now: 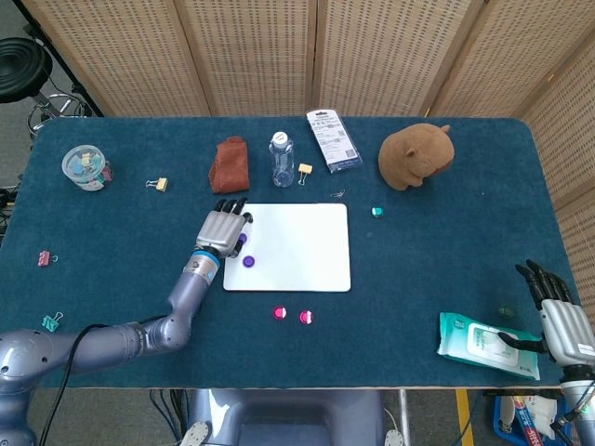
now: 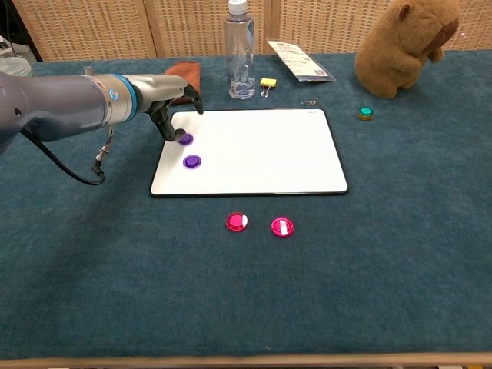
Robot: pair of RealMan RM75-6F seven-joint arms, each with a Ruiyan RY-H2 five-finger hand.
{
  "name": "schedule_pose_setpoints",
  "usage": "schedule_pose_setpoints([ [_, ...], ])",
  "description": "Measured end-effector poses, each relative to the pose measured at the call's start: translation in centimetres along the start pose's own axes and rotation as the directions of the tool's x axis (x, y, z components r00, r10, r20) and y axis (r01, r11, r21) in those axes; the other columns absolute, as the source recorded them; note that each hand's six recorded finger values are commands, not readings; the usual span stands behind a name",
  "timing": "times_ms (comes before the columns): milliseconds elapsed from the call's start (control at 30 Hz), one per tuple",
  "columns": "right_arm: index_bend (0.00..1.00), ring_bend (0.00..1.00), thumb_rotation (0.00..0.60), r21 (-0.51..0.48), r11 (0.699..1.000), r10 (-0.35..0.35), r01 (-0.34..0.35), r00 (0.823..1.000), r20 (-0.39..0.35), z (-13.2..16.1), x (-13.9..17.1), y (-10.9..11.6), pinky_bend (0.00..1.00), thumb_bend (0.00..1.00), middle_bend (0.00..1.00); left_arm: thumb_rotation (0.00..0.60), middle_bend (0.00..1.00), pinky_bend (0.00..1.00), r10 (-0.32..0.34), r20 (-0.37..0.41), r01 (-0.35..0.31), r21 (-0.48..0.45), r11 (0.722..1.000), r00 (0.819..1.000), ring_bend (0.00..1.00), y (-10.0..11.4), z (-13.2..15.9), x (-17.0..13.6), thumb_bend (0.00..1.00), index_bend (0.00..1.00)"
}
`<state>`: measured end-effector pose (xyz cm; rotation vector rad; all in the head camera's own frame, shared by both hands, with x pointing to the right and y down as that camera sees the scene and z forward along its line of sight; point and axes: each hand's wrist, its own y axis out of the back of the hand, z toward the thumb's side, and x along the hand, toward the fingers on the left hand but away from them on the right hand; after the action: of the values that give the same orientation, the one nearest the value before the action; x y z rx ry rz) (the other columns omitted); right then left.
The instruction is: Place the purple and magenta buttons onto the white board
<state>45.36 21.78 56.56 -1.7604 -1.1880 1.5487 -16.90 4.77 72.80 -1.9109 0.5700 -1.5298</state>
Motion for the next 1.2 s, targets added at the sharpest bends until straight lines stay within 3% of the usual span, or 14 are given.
schedule_pose_setpoints([
  [267,0.00,0.00,0.600,0.002,1.000,-0.002,0.002,1.000,-0.001,0.0,0.1,0.1,0.00,0.00,0.00,0.600,0.00,0.00,0.020,0.022,-0.019,-0.027,0.999,1.000,0.00,0.8,-0.3,-0.5,0.46,0.00],
  [333,0.00,0.00,0.600,0.004,1.000,-0.002,0.002,1.000,-0.003,0.0,0.1,0.1,0.00,0.00,0.00,0.600,0.00,0.00,0.034,0.032,-0.034,-0.024,0.999,0.999,0.00,1.2,-0.6,-0.9,0.42,0.00],
  [500,0.00,0.00,0.600,0.020,1.000,-0.005,0.005,1.000,-0.015,0.2,0.1,-0.1,0.00,0.00,0.00,0.600,0.00,0.00,0.072,0.056,-0.072,-0.007,0.997,0.996,0.00,1.8,-1.9,-2.4,0.17,0.00],
  [567,0.00,0.00,0.600,0.031,0.999,-0.007,0.008,1.000,-0.023,0.4,0.2,-0.2,0.00,0.00,0.00,0.600,0.00,0.00,0.091,0.066,-0.091,0.000,0.996,0.994,0.00,2.0,-2.7,-3.3,0.11,0.00],
  [700,0.01,0.00,0.600,0.053,0.999,-0.009,0.012,0.999,-0.051,1.0,0.2,-0.5,0.00,0.00,0.00,0.600,0.00,0.00,0.129,0.085,-0.130,0.012,0.991,0.988,0.00,2.3,-4.6,-5.4,0.05,0.00],
  [800,0.07,0.00,0.600,0.085,0.996,0.006,0.003,0.995,-0.095,2.1,0.1,-1.1,0.00,0.00,0.00,0.600,0.00,0.00,0.184,0.075,-0.186,0.027,0.982,0.980,0.00,2.7,-7.5,-7.7,0.04,0.00],
  [933,0.15,0.00,0.600,0.159,0.987,0.034,-0.004,0.982,-0.184,4.9,-0.6,-1.9,0.00,0.00,0.00,0.600,0.00,0.00,0.274,0.035,-0.274,0.003,0.962,0.961,0.00,3.4,-11.9,-11.3,0.04,0.00],
  [1200,0.22,0.00,0.600,0.261,0.964,0.136,-0.042,0.924,-0.356,11.8,-2.3,-4.3,0.00,0.00,0.00,0.600,0.00,0.00,0.341,-0.079,-0.347,-0.080,0.935,0.937,0.00,2.8,-18.9,-18.0,0.04,0.00],
])
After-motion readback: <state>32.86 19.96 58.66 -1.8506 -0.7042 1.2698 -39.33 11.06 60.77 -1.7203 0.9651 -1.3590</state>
